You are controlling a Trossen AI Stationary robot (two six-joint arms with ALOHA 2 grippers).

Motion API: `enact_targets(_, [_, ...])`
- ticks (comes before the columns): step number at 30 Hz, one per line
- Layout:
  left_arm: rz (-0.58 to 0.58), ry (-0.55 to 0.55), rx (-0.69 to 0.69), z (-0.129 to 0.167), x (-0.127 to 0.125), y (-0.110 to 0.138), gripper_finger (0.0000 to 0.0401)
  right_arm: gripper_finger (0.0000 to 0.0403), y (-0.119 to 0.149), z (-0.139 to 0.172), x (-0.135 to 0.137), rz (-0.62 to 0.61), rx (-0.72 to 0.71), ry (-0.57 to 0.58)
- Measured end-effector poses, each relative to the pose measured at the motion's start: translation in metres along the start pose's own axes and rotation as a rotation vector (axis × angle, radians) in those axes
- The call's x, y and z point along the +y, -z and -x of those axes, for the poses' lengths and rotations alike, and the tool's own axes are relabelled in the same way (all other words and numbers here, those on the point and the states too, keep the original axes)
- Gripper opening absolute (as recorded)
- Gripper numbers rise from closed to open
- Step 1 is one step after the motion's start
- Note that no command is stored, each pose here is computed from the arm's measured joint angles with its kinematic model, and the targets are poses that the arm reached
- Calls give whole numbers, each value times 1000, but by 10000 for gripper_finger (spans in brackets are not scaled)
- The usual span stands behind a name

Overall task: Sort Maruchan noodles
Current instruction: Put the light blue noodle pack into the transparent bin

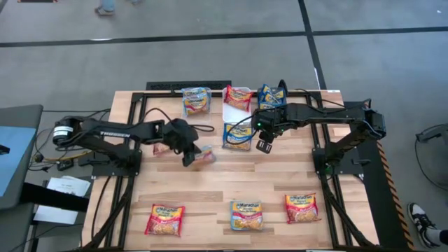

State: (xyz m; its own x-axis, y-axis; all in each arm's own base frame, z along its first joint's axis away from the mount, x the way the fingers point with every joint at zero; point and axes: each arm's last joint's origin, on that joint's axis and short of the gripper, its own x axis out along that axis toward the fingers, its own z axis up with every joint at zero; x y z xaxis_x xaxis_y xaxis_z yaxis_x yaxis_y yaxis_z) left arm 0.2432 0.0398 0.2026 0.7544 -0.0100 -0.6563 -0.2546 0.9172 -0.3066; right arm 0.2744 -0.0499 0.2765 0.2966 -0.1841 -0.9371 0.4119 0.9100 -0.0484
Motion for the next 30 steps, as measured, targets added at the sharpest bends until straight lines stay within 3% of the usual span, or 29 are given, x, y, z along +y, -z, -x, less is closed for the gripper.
enact_targets(7, [20, -52, 56, 0, 12, 4, 0, 113, 0, 0, 0, -1, -2, -1])
enact_targets(16, [55, -36, 60, 0, 14, 3, 6, 113, 0, 0, 0, 0, 0, 0])
enact_targets(23, [73, 16, 96, -6, 14, 5, 61, 113, 1, 0, 0, -5, 8, 1])
enact_targets(30, [98, -41, 131, -10, 19, 10, 126, 113, 1, 0, 0, -5, 13, 1])
